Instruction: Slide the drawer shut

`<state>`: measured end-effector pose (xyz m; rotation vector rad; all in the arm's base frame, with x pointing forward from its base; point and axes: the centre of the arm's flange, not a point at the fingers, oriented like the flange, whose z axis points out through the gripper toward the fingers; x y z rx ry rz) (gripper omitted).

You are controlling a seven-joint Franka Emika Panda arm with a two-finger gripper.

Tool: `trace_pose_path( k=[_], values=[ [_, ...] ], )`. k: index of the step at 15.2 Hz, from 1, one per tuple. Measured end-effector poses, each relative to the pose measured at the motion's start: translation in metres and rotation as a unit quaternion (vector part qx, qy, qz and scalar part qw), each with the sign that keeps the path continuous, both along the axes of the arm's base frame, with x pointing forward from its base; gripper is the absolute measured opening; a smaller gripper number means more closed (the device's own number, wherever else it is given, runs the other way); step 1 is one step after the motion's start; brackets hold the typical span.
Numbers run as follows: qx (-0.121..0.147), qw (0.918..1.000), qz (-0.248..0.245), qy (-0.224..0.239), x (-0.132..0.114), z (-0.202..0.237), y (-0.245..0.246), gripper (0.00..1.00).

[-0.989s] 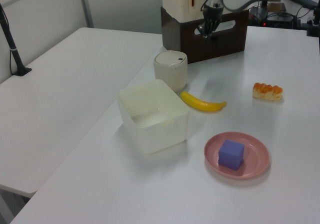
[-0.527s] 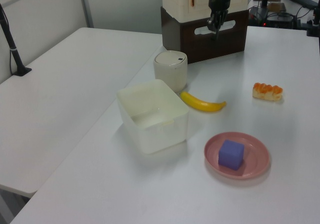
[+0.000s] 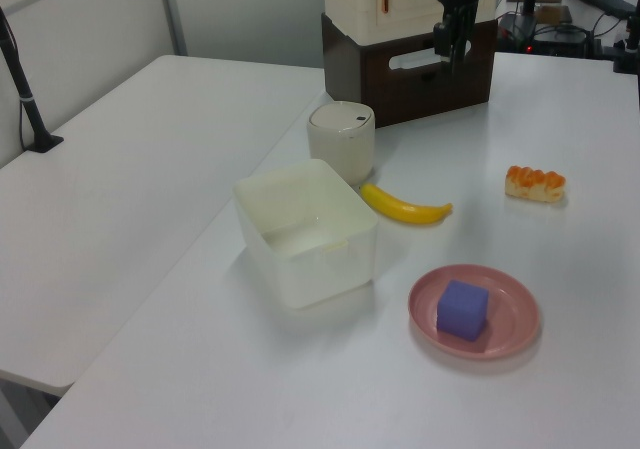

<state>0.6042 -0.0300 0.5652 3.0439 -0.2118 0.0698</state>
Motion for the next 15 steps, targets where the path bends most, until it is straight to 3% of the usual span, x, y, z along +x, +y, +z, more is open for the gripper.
trace_pose_path(
  k=[1, 3, 12, 15],
  values=[
    [-0.002, 1.0000, -0.001, -0.003, -0.002, 0.005, 0.000, 0.81],
    [-0.004, 1.0000, 0.001, -0.007, -0.004, 0.009, 0.002, 0.99],
    [-0.003, 0.9998, 0.019, 0.007, -0.014, 0.018, 0.027, 1.00],
    [0.018, 0.9997, 0.017, 0.007, -0.014, 0.017, 0.031, 1.00]
  ],
)
